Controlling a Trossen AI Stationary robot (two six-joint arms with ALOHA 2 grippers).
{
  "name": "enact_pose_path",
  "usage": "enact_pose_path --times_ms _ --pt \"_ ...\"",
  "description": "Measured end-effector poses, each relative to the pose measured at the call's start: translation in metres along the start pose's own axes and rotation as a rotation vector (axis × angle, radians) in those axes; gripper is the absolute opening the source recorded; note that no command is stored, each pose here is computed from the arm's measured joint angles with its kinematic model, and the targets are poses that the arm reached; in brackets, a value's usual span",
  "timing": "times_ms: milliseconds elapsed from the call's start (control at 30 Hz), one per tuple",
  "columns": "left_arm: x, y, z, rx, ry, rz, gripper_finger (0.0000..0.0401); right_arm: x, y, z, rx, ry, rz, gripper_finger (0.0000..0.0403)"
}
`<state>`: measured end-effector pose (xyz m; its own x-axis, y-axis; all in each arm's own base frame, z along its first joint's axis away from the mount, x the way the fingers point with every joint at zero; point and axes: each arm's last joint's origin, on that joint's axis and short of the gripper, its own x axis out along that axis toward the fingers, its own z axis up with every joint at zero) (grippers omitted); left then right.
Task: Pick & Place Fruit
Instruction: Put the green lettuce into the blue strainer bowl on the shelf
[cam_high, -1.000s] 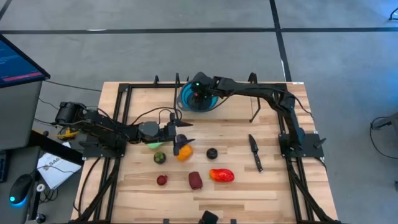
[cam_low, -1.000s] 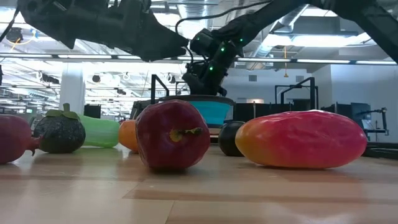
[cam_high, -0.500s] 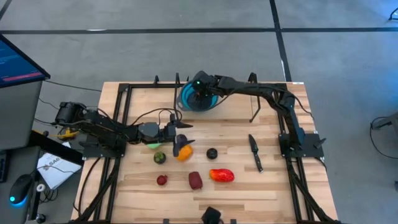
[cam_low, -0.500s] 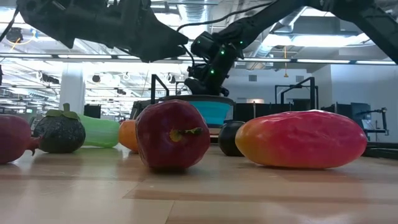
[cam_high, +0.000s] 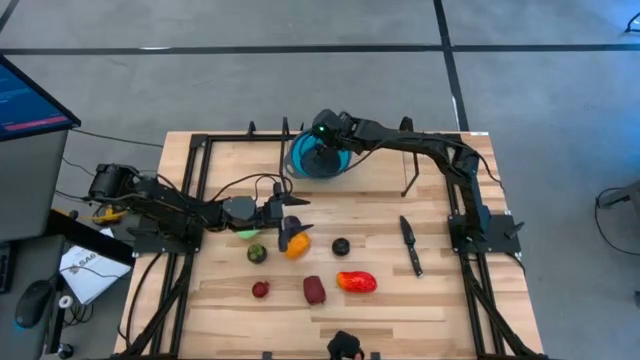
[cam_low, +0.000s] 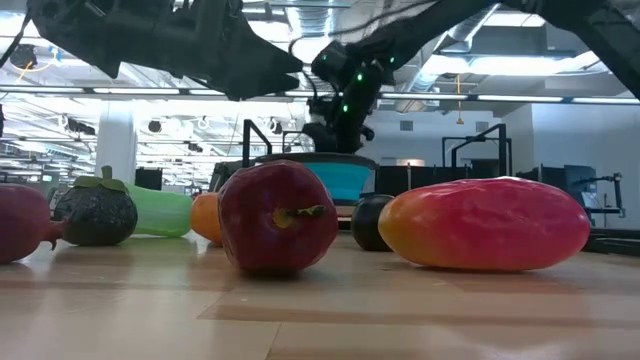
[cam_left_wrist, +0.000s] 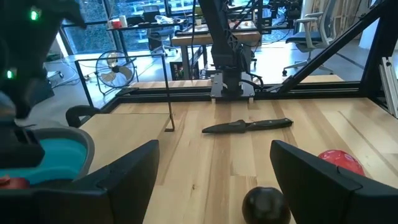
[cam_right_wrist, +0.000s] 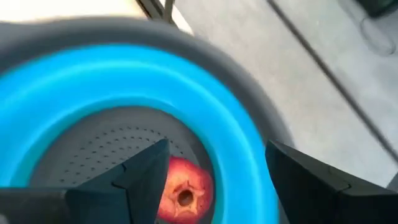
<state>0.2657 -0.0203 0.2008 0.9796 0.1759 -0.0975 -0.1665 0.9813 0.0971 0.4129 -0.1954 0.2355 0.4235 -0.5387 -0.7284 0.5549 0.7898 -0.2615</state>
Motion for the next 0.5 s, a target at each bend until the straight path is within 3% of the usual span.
enact_pose_path --times_ms 267,500 --pt "-0.001 -0.002 0.0 0.001 0.001 -0.005 0.0298 -0.043 0.017 0.011 -0.064 -0.077 -0.051 0.026" --pt "-0.011 -0.012 0.0 0.03 0.074 0.058 0.0298 -0.067 0.044 -0.018 -0.125 -0.093 -0.023 0.026"
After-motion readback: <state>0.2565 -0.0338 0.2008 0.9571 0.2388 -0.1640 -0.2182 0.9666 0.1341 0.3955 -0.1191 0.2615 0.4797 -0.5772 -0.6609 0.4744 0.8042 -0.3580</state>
